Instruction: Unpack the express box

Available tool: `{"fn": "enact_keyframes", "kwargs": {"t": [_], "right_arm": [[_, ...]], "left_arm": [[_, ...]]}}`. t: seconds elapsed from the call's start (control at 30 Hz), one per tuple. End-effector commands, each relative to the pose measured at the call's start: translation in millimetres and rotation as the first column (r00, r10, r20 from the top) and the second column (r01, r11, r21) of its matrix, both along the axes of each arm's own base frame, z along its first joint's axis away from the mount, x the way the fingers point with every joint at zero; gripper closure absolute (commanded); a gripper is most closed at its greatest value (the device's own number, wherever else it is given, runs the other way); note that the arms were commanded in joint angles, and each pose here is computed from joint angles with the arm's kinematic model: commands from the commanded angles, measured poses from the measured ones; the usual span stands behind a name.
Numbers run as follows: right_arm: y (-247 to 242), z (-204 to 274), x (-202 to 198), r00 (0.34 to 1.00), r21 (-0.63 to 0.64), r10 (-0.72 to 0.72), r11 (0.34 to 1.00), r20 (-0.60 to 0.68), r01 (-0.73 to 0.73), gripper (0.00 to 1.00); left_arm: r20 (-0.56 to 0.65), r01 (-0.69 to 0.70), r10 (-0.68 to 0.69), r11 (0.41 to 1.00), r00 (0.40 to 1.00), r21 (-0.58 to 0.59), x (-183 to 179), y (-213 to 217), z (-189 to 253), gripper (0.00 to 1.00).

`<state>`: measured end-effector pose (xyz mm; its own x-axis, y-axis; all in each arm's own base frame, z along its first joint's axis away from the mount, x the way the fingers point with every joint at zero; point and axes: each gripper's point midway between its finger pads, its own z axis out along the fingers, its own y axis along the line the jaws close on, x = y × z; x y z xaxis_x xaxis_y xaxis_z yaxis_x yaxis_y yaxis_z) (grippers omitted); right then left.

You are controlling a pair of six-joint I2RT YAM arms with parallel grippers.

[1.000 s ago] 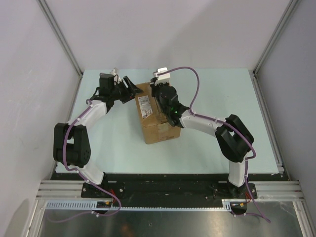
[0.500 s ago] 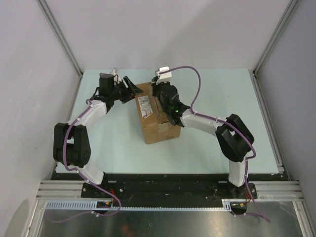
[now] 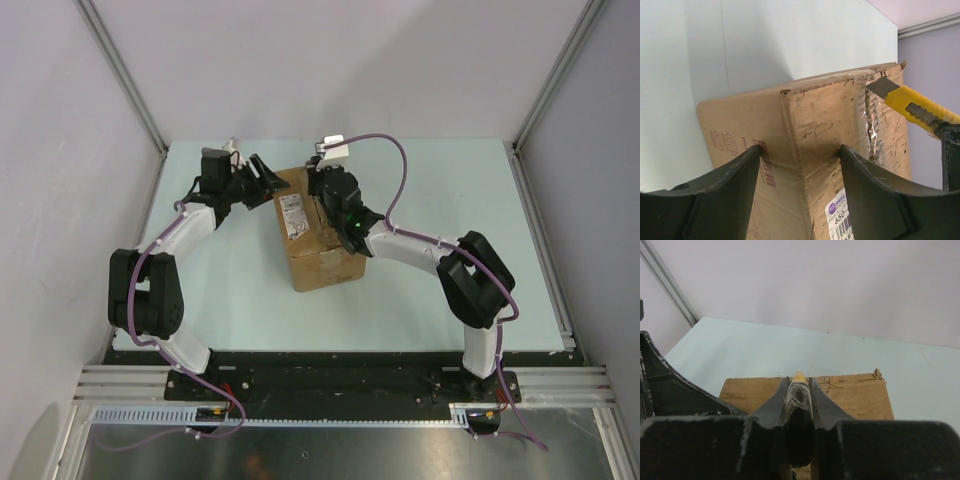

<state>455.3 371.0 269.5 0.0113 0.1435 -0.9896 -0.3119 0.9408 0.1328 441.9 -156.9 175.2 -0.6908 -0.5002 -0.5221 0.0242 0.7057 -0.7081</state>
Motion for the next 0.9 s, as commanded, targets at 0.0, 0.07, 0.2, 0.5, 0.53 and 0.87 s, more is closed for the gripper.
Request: {"fn": "enact_keyframes", "kwargs": {"t": [0.0, 0.07, 0.2, 0.5, 0.53, 0.87], "right_arm": [[0, 13, 0, 1.0, 0.028, -0.024, 0.999, -0.002, 0.024, 1.0], [-2, 12, 0, 0.999, 0.013, -0.032, 0.999, -0.005, 0.032, 1.0], [-1, 8, -3, 0.999, -0.012, -0.033, 0.999, -0.012, 0.033, 1.0], [-3, 4, -14, 0.998, -0.061, -0.042, 0.997, -0.048, 0.039, 1.0], [-3, 7, -15, 0.998, -0.061, -0.042, 0.997, -0.048, 0.039, 1.0], [-11, 12, -33, 0.994, -0.088, -0.039, 0.996, -0.101, 0.03, 1.0]], "left_arm": [[-0.071, 0.013, -0.011, 0.999, 0.997, 0.036, -9, 5, -22, 0.32], [-0.074, 0.009, -0.007, 0.999, 0.997, 0.035, -9, 6, -23, 0.32], [-0.082, 0.002, 0.0, 1.0, 0.997, 0.029, -9, 6, -23, 0.35], [-0.122, -0.073, 0.073, 0.997, 0.99, 0.002, -11, 11, -26, 0.44], [-0.123, -0.083, 0.083, 0.997, 0.989, 0.004, -10, 12, -26, 0.45], [-0.173, -0.154, 0.152, 0.988, 0.973, 0.001, -13, 18, -39, 0.52]]}}
